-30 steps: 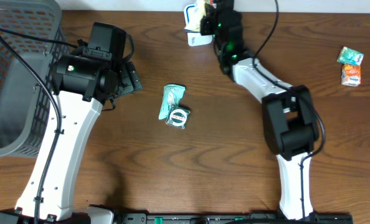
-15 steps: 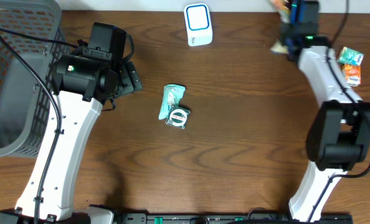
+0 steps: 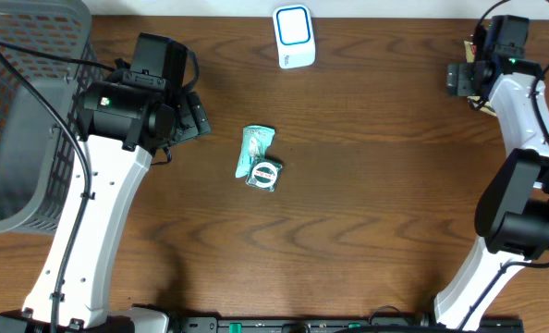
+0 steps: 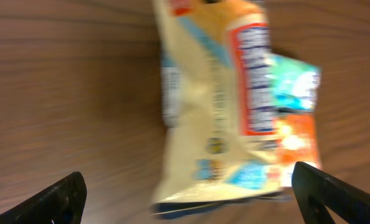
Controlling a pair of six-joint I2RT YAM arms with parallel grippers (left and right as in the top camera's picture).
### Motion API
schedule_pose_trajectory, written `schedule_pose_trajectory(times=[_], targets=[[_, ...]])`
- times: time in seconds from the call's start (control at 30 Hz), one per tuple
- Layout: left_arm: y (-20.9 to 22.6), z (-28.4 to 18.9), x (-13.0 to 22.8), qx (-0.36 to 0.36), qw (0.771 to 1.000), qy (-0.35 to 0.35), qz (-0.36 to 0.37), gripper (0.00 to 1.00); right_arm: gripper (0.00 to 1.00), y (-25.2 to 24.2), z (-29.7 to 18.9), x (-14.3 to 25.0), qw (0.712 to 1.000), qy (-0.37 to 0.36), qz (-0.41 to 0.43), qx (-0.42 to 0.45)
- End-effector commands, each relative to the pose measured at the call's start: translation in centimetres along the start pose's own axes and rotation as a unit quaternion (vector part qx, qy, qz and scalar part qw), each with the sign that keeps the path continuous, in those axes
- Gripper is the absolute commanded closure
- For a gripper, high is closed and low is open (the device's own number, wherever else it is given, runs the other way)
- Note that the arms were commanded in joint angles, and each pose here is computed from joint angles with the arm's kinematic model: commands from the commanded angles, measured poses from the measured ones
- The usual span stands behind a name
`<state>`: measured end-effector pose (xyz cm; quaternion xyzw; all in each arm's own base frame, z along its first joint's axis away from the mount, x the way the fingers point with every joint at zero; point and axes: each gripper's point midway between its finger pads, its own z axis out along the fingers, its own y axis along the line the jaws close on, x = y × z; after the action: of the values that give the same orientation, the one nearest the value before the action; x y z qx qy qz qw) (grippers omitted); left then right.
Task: Scan the item barcode
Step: 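Carry the bag to the table's right edge and release it, then reach the right gripper to the green-white wipe packet and grasp it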
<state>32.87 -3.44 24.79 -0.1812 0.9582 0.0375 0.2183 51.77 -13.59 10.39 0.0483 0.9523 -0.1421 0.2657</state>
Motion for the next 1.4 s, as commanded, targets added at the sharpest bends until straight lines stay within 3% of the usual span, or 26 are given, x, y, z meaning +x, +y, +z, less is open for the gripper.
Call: schedule_pose_trajectory(times=[0.0,0.13,0.27,0.37,0.5,0.63,0.8,0.93,1.27,1.33,1.37], targets=[[0.2,-0.1,-0.3,-0.005,1.0,-0.005,0.003,0.02,0.01,4.3,-2.1,-1.5,0.995,-0.024,0.031,-0.09],[0.2,-0.1,-0.3,-0.005,1.0,-0.005,0.003,0.02,0.03,11.4,-5.6,-2.0,0.963,-0.028,0.041,-0.266],[0.2,-0.1,-0.3,-0.005,1.0,-0.005,0.003,0.02,0.21,18.9,-10.7,-0.7,0.889,-0.002,0.019,-0.458],[0.2,-0.1,-0.3,-0.005,1.0,-0.005,0.003,0.02,0.22,22.4,-13.1,1.0,0.859,0.032,0.003,-0.511],[0.2,-0.1,-0.3,-0.005,1.0,-0.005,0.003,0.02,0.21,27.3,-14.8,4.2,0.846,0.067,-0.066,-0.524],[0.2,-0.1,-0.3,-0.005,1.0,-0.005,0.003,0.02,0.19,31.5,-15.5,7.1,0.855,0.091,-0.119,-0.496],[0.2,-0.1,-0.3,-0.005,1.0,-0.005,0.003,0.02,0.16,35.5,-15.1,9.9,0.893,0.119,-0.126,-0.415],[0.2,-0.1,-0.3,-0.005,1.0,-0.005,0.003,0.02,0.07,37.5,-14.6,11.6,0.919,0.133,-0.105,-0.356],[0.2,-0.1,-0.3,-0.005,1.0,-0.005,0.003,0.02,0.07,41.8,-12.7,15.2,0.906,0.19,-0.065,-0.372],[0.2,-0.1,-0.3,-0.005,1.0,-0.005,0.003,0.02,0.11,42.6,-12.6,16.0,0.898,0.201,-0.067,-0.385],[0.2,-0.1,-0.3,-0.005,1.0,-0.005,0.003,0.02,0.18,43.1,-12.5,16.5,0.892,0.21,-0.069,-0.394]])
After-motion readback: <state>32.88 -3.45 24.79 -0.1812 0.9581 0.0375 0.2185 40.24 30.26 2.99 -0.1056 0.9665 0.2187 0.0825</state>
